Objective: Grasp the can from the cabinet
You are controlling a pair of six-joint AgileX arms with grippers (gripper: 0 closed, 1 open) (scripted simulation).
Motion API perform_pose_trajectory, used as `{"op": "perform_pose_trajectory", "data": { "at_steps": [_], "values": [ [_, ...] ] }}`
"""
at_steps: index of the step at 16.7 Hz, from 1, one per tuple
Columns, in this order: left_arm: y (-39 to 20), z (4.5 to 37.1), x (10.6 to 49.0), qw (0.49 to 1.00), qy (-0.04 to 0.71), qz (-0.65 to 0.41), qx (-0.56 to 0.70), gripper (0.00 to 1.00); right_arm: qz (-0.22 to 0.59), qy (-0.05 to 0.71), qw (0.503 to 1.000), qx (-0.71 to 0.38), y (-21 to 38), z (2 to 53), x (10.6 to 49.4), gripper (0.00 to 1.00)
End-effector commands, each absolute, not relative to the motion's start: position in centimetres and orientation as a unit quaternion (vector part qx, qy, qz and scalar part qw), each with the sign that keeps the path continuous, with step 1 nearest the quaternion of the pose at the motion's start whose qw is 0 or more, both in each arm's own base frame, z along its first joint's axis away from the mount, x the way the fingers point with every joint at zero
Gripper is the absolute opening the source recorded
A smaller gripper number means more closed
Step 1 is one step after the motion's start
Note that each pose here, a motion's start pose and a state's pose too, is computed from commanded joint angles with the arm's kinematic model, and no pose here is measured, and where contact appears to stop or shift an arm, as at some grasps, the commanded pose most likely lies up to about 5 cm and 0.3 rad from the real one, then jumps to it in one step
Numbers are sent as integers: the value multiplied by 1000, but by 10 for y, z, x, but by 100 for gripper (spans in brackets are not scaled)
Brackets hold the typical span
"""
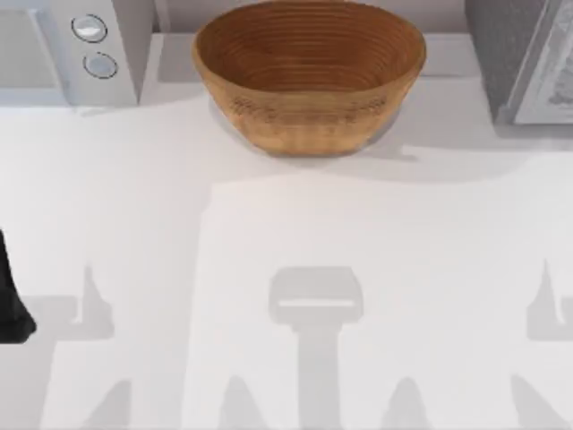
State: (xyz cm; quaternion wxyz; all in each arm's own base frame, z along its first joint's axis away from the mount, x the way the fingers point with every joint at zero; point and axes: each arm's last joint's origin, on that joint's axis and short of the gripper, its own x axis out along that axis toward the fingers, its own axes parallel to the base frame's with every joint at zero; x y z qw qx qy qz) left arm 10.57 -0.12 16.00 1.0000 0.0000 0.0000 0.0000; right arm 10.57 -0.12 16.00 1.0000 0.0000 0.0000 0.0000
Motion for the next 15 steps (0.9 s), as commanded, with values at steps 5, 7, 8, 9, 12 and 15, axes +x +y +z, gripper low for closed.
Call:
{"op": "perform_pose_trajectory", "data": {
  "at_steps": [5,7,8,9,12,15],
  "values": [
    [-1,160,106,1000,0,0,0,100,0,12,1000,-1,0,175,106,100],
    [-1,160,106,1000,0,0,0,100,0,22,1000,-1,1,198,108,100],
    [-1,160,106,1000,0,0,0,100,0,25,1000,-2,1,214,110,100],
    [-1,160,106,1000,0,0,0,100,-1,27,1000,-2,2,232,112,100],
    [-1,160,106,1000,0,0,0,100,-2,24,1000,-3,6,298,126,100],
    [-1,160,106,1000,0,0,0,100,-2,17,1000,-2,12,367,150,100]
  ]
}}
